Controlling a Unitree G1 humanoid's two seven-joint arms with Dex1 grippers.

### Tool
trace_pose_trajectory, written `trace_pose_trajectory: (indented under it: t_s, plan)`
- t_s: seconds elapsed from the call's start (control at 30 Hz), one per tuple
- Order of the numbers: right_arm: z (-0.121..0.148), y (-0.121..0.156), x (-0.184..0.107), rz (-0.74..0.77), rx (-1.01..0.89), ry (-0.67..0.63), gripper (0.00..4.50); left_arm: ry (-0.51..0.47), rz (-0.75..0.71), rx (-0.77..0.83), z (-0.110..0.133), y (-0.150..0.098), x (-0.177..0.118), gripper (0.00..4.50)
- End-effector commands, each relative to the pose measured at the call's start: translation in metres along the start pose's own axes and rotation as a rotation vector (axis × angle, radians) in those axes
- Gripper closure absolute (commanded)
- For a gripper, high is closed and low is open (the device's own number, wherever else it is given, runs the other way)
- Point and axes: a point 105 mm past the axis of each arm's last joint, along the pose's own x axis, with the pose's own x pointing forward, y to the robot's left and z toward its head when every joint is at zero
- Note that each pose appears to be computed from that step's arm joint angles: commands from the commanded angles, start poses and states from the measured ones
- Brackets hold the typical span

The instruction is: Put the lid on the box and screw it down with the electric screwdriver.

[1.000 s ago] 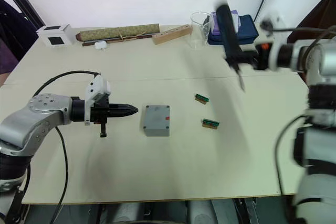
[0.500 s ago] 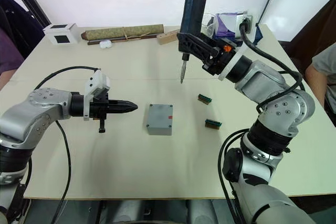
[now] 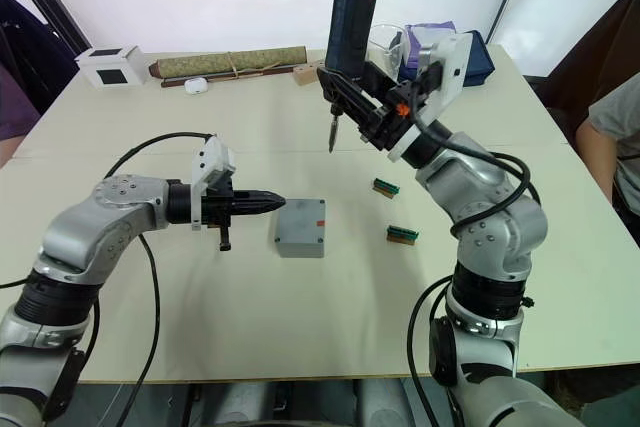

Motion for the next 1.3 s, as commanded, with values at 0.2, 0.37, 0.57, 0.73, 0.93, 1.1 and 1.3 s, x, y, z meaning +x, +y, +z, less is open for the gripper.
trace_pose_trajectory:
  t_s: [0.2,0.37,0.57,0.73,0.93,1.1,1.3]
  plan:
    - [-0.007,0.030,0.000,0.016,-0.202,-0.079,2.37,-0.019,0.020,0.044,0.001,0.004,0.010,4.50]
    - [-0.036,0.034,-0.008,-0.030,-0.296,-0.052,2.37,0.026,-0.023,0.053,-0.008,-0.002,0.018,4.50]
    - [-0.056,0.033,-0.010,-0.102,-0.358,-0.068,2.37,0.078,-0.037,0.068,-0.013,0.002,0.020,4.50]
    - [-0.068,0.036,-0.010,-0.100,-0.377,-0.067,2.37,0.105,-0.059,0.074,-0.014,0.002,0.020,4.50]
    - [-0.074,0.038,-0.010,-0.109,-0.361,-0.068,2.37,0.125,-0.070,0.076,-0.016,0.002,0.018,4.50]
    - [-0.080,0.036,-0.010,-0.114,-0.349,-0.054,2.37,0.124,-0.071,0.074,-0.015,0.001,0.018,4.50]
    - [-0.087,0.035,-0.010,-0.114,-0.345,-0.036,2.37,0.125,-0.069,0.076,-0.015,0.002,0.018,4.50]
